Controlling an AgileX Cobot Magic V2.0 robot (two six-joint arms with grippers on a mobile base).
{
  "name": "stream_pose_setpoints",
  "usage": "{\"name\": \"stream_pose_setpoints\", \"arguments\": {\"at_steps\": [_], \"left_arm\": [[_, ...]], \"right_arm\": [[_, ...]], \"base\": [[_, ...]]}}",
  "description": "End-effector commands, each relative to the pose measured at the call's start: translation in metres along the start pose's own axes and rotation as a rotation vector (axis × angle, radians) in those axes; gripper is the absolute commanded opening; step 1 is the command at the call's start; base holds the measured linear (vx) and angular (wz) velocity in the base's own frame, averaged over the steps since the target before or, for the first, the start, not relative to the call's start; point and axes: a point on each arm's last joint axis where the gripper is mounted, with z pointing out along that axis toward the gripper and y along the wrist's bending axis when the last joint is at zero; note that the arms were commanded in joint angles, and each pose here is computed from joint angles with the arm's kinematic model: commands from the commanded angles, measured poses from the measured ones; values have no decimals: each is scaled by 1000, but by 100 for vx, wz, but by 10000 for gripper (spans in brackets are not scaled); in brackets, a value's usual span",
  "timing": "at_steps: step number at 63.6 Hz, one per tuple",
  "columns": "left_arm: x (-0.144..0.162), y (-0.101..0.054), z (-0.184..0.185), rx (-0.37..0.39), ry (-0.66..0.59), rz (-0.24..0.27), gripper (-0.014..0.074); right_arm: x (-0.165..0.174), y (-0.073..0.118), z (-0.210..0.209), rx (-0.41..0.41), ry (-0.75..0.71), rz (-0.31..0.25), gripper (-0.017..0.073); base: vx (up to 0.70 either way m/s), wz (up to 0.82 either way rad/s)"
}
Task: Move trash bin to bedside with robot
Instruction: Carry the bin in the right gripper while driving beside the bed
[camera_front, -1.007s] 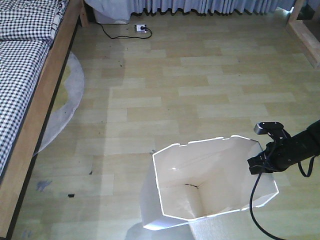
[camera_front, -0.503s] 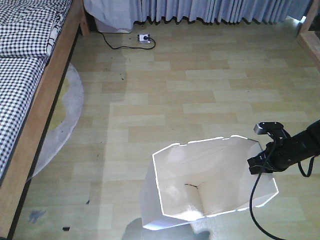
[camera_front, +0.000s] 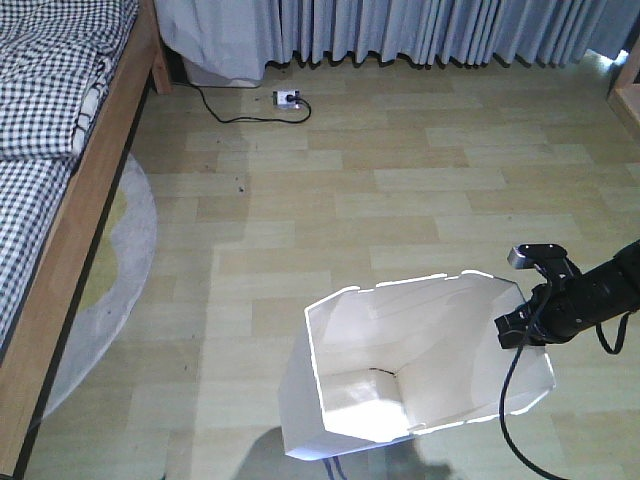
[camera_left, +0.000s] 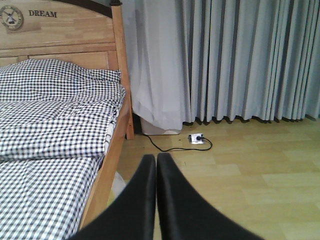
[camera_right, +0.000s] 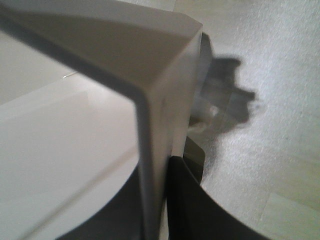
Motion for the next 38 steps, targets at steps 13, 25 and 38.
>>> {"name": "stream_pose_setpoints", "arguments": {"at_steps": [13, 25, 38], "left_arm": [[-15, -1, -2, 8, -102, -7, -6], [-15, -1, -2, 8, -102, -7, -6], [-15, -1, -2, 8, -102, -7, -6]], "right_arm": [[-13, 18, -23, -138, -63, 23, -5], [-13, 18, -23, -138, -63, 23, -5], [-13, 18, -23, -138, -63, 23, -5]], "base": [[36, -1], [36, -2], [34, 0]]}}
